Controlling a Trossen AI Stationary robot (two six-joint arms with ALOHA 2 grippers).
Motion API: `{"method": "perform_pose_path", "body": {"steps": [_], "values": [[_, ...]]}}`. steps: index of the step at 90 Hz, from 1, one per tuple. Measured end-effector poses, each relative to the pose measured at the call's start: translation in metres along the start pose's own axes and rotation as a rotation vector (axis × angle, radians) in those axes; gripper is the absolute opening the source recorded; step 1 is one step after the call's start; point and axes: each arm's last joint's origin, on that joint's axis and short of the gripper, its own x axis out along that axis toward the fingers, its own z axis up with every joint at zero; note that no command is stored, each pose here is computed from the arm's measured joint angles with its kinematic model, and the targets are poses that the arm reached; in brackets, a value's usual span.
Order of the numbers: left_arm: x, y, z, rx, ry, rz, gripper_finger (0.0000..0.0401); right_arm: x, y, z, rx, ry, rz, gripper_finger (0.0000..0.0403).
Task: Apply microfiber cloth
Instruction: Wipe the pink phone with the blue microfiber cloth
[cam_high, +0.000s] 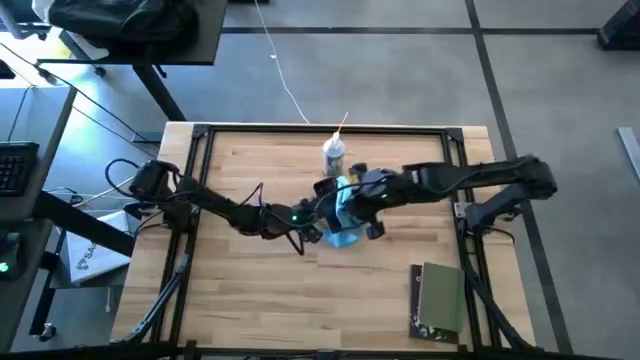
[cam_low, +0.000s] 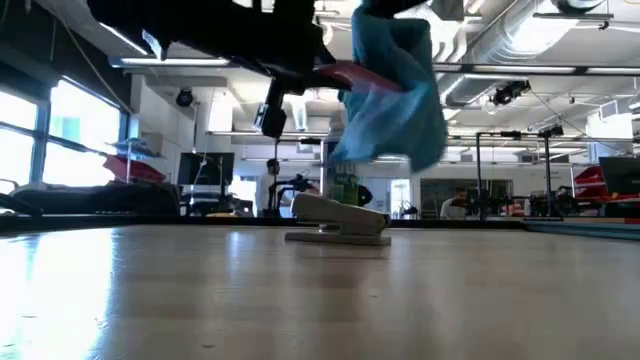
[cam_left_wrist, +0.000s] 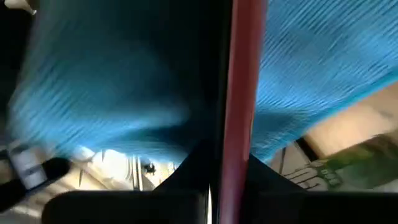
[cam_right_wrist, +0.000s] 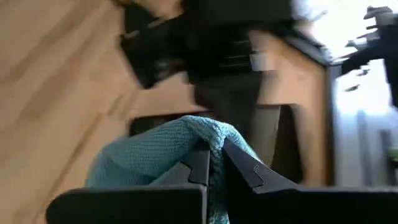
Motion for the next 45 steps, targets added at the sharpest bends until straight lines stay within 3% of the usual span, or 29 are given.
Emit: {"method": "perform_pose_path", "body": {"steps": [7,20,32,45], "values": [[0.001,0.009,-0.001,-0.020,0.006,0.041,0.0010,0.013,0.001,0.000,0.006,0.015,0.010,0.0000],[0.004,0.014,0.000,0.015,-0.003,0.057,0.0010,0.027,-0.002,0.004,-0.004,0.027,-0.101,0.0000],[0.004,0.015,0.000,0.027,-0.001,0.054,0.0010,0.027,-0.005,0.007,-0.050,-0.005,-0.125,0.0000],[0.001,0.023,0.001,-0.046,0.023,0.095,0.0010,0.017,-0.009,0.008,-0.068,-0.003,-0.206,0.0000]]}}
